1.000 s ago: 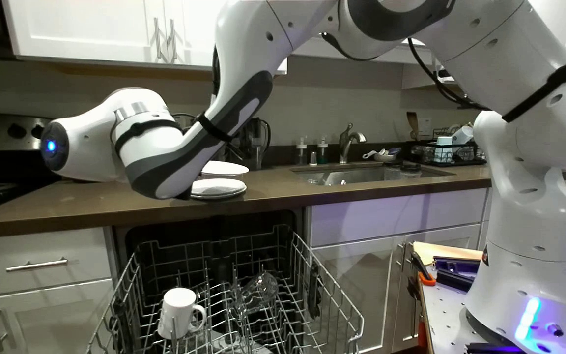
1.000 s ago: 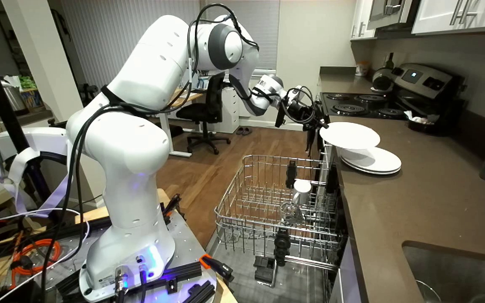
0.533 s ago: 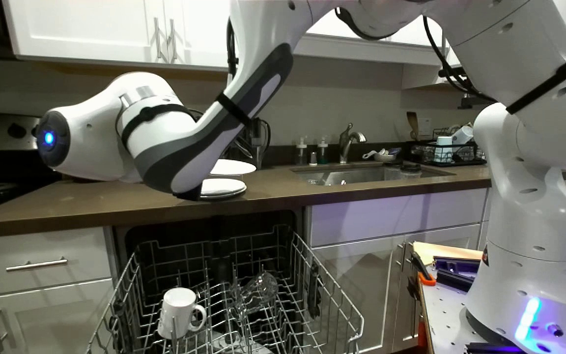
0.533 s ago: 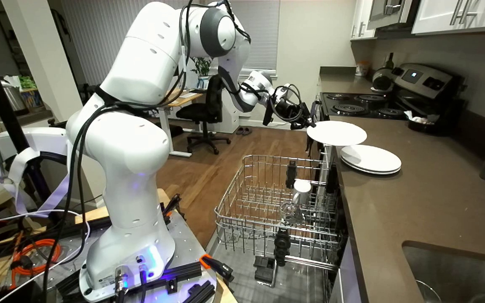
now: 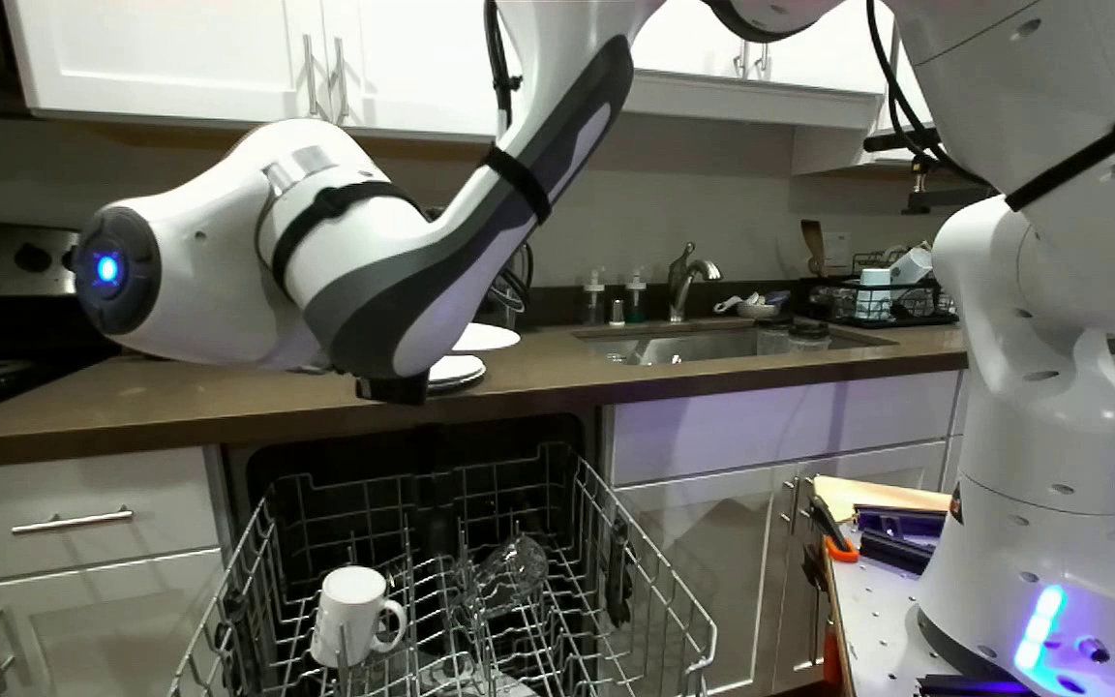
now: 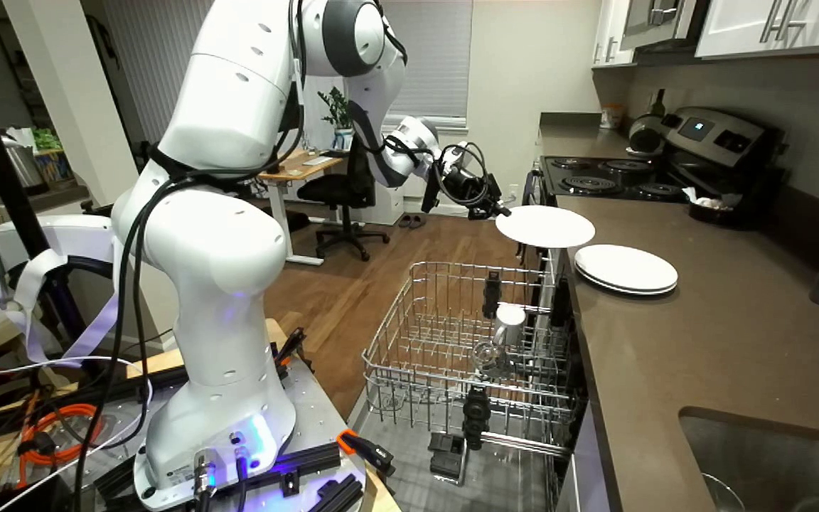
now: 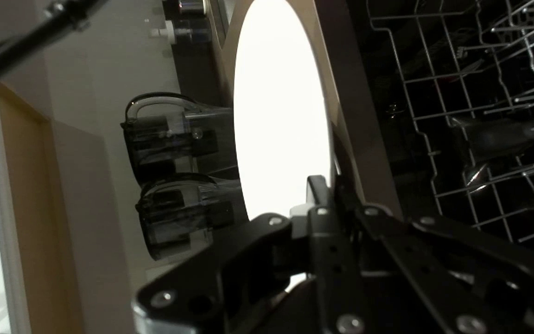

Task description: Remove the topmost plate from the stack on the counter and put it inside the dishwasher

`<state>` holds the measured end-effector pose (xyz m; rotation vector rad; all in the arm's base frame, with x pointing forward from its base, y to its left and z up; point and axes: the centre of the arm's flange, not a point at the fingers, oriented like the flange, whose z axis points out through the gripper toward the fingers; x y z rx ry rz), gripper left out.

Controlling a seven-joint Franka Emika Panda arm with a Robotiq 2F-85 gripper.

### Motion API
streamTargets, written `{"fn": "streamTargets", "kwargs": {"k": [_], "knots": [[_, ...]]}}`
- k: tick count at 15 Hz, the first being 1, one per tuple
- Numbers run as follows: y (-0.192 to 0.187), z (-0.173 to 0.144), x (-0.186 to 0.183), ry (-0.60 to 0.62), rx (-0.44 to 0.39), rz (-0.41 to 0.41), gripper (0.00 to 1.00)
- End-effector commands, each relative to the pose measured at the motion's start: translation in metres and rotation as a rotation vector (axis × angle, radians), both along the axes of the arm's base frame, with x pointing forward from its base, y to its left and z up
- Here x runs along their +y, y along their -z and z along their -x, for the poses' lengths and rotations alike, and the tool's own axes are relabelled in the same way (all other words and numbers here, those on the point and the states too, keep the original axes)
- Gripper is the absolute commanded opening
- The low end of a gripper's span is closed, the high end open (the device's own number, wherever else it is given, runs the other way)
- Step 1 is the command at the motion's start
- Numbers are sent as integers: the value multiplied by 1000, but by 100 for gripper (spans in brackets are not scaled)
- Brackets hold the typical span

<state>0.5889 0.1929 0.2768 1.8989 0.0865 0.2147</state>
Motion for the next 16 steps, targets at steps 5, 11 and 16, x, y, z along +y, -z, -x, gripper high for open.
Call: {"fn": "streamTargets", "kwargs": {"k": [5,11,16], "knots": [[-21,73,20,-76,-15,45,6],[-34,114,36,-162,52,-7,6],[-50,127,39,-235,91,-126,6]]}}
